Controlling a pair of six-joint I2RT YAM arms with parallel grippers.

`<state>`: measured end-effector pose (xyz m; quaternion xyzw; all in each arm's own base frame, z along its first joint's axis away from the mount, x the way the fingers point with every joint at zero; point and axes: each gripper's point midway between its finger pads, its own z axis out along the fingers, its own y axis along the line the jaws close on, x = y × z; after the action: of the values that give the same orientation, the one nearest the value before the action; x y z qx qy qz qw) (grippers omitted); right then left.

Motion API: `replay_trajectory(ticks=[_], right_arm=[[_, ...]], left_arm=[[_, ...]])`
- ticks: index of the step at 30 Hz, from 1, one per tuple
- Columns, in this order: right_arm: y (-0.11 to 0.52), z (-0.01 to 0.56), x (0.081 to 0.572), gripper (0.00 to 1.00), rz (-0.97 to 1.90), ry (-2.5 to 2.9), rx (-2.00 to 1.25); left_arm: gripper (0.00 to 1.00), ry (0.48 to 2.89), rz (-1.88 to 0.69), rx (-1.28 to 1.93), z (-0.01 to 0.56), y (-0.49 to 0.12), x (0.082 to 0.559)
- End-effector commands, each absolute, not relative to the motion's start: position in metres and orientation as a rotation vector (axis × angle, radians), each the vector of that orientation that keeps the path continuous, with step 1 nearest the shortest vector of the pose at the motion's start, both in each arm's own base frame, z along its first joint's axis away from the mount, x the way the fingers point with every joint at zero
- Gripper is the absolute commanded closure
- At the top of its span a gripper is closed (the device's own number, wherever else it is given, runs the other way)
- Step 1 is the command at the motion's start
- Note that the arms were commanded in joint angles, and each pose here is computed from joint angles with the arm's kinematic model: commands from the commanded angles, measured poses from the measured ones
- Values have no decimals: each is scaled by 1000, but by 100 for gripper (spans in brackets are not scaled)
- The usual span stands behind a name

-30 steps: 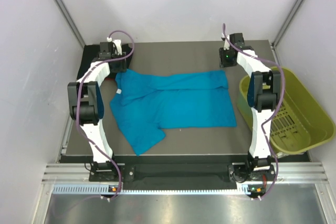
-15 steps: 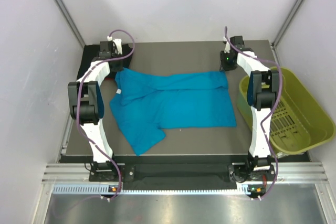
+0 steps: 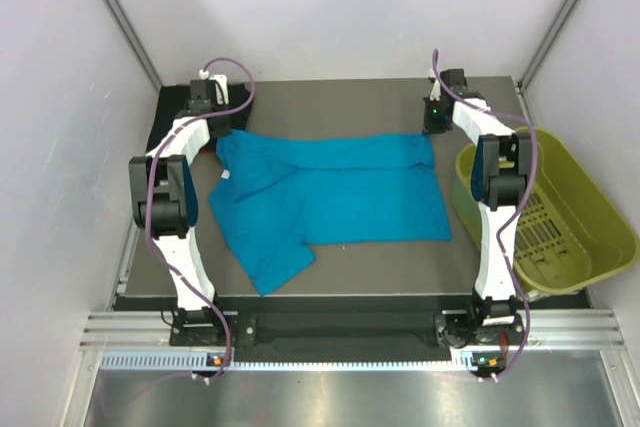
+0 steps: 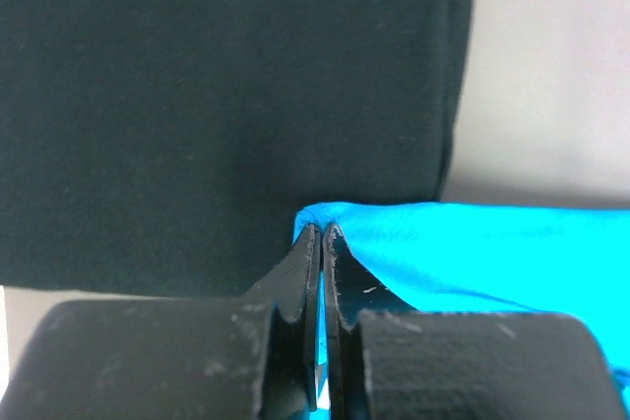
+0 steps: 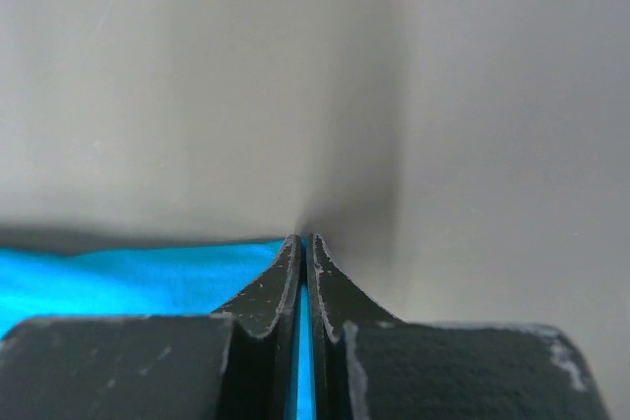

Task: Fold and stack the t-shirts
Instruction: Fold the tshirt

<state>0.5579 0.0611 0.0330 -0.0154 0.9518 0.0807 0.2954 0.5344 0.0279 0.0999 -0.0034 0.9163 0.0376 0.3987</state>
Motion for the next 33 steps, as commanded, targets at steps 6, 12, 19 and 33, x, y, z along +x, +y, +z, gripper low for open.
replay_trajectory(ticks=[6,12,19,33], right_arm=[[33,48,570,100,118,2456,65],[30,45,571,100,98,2446,78],[31,51,576,100,89,2416,85],[37,99,574,66,26,2356,83]], left_arm=[[100,2188,196,-183,137,58,543],[100,2170,198,-237,139,65,545],[100,2184,212,-270,135,68,547],[65,2171,192,-252,160,65,550]])
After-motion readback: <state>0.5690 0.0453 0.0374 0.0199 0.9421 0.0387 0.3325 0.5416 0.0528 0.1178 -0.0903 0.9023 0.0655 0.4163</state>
